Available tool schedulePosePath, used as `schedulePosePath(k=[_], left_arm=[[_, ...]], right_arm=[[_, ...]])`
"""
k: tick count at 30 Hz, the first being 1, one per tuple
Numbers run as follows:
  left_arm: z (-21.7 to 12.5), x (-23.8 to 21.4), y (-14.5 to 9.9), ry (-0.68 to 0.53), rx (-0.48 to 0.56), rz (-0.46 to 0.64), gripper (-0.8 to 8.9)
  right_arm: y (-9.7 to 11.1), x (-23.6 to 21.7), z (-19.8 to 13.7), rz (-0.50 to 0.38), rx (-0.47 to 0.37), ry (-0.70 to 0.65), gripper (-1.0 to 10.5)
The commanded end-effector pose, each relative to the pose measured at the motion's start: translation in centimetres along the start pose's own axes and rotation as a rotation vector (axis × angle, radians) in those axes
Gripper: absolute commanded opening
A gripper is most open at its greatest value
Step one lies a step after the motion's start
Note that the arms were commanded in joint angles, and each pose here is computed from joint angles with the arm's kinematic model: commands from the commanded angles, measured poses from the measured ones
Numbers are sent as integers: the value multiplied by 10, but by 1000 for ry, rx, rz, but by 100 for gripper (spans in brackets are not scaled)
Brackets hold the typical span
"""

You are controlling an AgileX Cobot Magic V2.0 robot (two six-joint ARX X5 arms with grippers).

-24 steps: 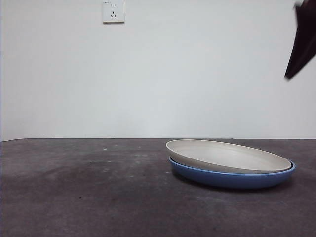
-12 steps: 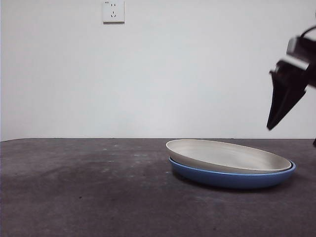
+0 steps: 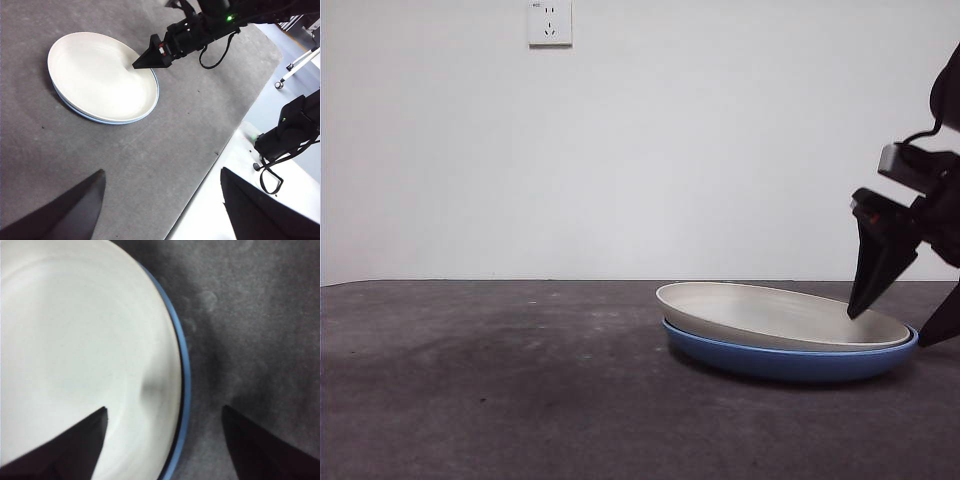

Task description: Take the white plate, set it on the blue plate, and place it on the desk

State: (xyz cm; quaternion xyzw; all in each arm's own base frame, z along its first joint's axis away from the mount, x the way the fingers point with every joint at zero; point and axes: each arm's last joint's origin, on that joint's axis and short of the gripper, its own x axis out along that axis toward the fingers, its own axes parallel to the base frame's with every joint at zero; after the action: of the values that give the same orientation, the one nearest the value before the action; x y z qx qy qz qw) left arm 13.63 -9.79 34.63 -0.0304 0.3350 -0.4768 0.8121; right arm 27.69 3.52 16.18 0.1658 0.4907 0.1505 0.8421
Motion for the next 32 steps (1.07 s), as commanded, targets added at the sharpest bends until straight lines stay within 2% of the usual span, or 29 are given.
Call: schedulePosePath(k=[1, 3, 10, 14, 32], left_arm=[[3, 0, -1, -8, 16, -6, 371], [3, 0, -1, -8, 15, -6, 371], [3, 0, -1, -8, 12, -6, 371], [3, 0, -1, -8, 8, -6, 371], [3, 0, -1, -7, 5, -6, 371]], right_arm=[[-3, 8, 1, 1, 13, 8, 299], [-4, 10, 1, 0, 13, 8, 293], [-4, 10, 1, -22, 11, -3, 142], [-5, 10, 1, -36, 15, -5, 93], [-2, 5, 4, -35, 28, -33, 11]])
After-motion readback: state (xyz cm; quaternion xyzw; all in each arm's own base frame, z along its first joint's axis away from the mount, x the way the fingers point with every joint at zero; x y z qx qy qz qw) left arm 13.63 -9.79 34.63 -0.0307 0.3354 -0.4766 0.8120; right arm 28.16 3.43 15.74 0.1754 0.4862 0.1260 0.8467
